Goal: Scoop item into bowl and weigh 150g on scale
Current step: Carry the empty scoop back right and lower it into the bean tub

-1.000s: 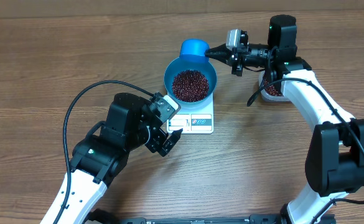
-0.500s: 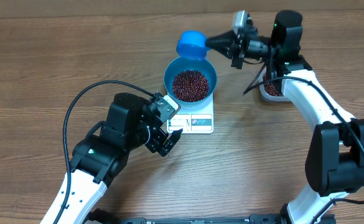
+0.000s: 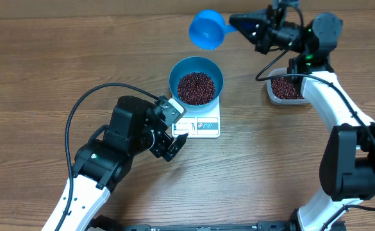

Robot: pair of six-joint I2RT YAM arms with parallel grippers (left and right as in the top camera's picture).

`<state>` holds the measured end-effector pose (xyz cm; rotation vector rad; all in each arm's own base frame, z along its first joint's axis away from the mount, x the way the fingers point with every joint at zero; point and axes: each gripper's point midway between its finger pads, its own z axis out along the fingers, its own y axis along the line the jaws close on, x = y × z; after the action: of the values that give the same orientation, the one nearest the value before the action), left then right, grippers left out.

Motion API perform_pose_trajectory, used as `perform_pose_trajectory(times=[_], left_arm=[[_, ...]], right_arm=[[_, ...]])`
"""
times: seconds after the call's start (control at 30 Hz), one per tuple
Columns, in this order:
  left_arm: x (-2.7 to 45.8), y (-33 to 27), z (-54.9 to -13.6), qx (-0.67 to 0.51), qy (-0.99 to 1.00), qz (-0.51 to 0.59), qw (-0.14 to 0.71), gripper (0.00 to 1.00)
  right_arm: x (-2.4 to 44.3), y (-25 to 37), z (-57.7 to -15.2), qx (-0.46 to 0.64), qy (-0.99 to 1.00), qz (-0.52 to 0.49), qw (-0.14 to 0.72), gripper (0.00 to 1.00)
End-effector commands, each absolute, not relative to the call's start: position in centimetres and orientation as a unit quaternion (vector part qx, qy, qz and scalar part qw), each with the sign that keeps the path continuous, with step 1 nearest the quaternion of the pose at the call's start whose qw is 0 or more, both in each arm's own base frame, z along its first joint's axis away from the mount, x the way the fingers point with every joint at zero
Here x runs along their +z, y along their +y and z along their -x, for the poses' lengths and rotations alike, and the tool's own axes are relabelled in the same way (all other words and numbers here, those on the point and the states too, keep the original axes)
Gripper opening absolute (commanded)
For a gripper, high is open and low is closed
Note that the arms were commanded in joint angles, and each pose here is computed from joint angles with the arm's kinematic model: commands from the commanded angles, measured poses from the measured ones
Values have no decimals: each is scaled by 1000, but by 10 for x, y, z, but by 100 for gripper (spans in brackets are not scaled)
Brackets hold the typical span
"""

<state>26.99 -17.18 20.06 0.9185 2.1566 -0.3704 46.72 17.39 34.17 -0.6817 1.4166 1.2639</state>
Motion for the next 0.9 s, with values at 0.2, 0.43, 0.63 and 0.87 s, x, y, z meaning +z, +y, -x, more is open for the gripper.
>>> perform_pose_trajectory(times=[0.2, 0.43, 0.63, 0.87], left_arm=[[203, -172, -267, -149, 838, -363, 378, 100], [203, -172, -267, -149, 838, -363, 378, 100], [203, -172, -267, -149, 838, -363, 378, 100], [203, -172, -267, -149, 838, -363, 378, 100]], right_arm=[[343, 140, -512, 553, 643, 88, 523, 4], [324, 126, -539, 490, 695, 39, 525, 4], [306, 110, -554, 415, 760, -3, 500, 4], [286, 75, -552, 281, 843, -59, 454, 4]])
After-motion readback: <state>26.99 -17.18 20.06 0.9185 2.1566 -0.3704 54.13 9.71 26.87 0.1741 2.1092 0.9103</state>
